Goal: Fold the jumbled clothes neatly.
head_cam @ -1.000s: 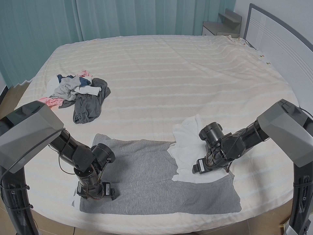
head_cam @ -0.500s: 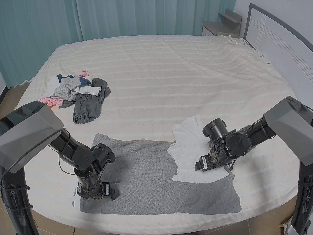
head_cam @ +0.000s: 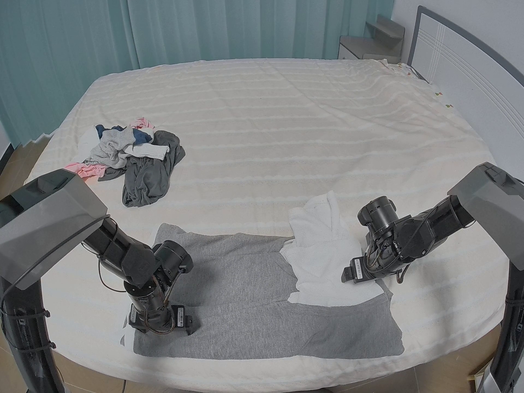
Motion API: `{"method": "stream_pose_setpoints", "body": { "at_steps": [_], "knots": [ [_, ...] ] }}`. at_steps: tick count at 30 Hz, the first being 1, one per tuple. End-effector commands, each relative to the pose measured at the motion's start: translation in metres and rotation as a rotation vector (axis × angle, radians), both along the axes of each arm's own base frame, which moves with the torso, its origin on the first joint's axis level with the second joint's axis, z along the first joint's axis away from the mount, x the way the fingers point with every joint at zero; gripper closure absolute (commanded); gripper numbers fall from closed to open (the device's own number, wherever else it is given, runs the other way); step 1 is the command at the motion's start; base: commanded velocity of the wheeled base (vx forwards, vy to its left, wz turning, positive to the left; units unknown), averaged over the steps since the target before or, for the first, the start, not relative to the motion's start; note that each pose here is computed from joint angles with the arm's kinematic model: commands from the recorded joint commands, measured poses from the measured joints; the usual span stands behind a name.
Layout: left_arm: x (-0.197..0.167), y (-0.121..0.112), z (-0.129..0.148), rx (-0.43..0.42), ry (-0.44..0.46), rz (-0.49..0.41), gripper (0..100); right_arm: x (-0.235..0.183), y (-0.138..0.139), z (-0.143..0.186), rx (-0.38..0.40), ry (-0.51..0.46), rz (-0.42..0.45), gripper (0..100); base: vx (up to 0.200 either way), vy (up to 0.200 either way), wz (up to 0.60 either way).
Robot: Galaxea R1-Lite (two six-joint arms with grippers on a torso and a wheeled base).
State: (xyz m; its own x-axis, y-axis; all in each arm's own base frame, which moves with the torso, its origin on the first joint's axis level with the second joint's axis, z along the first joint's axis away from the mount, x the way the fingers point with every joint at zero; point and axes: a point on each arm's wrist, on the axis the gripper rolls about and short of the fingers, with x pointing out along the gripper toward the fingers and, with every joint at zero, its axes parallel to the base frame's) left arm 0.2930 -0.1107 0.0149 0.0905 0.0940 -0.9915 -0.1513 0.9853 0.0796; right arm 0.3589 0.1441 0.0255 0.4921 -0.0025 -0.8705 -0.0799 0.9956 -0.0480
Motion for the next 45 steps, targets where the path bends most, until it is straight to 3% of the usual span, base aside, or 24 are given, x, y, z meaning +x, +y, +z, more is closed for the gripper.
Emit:
{"method": "stream_pose_setpoints", "body": {
  "at_steps": [1,6,22,27,31,37,41,45],
  "knots": [
    [0.000,0.000,0.000,0.001,0.001,-0.001,0,0.005,0.001,-0.029,-0.019,0.044,-0.004,0,0.000,0.000,0.00],
    [0.000,0.000,0.000,0.001,0.001,-0.001,0,0.006,0.001,-0.023,-0.017,0.019,-0.011,0,0.000,0.000,0.00],
    [0.000,-0.001,0.000,0.000,-0.001,0.001,0,-0.012,-0.018,0.054,0.083,-0.133,-0.026,0,0.000,0.000,0.00],
    [0.000,-0.001,0.000,0.002,-0.001,0.001,0,0.002,-0.027,0.061,0.326,-0.252,0.085,0,0.000,0.000,0.00],
    [0.000,-0.001,0.000,0.002,-0.001,0.001,0,0.007,-0.038,0.054,0.458,-0.290,0.181,0,0.000,0.000,0.00],
    [-0.001,-0.001,-0.001,0.000,-0.001,0.002,0,0.019,-0.056,0.025,0.461,-0.290,0.269,0,0.000,0.000,0.00],
    [-0.001,-0.001,-0.002,-0.003,-0.008,0.002,0,0.019,-0.056,0.015,0.517,-0.251,0.343,0,0.000,0.000,0.00],
    [-0.001,-0.001,-0.003,-0.005,-0.018,0.002,0,0.024,-0.054,0.008,0.529,-0.241,0.355,0,0.000,0.000,0.00]
  ]
}}
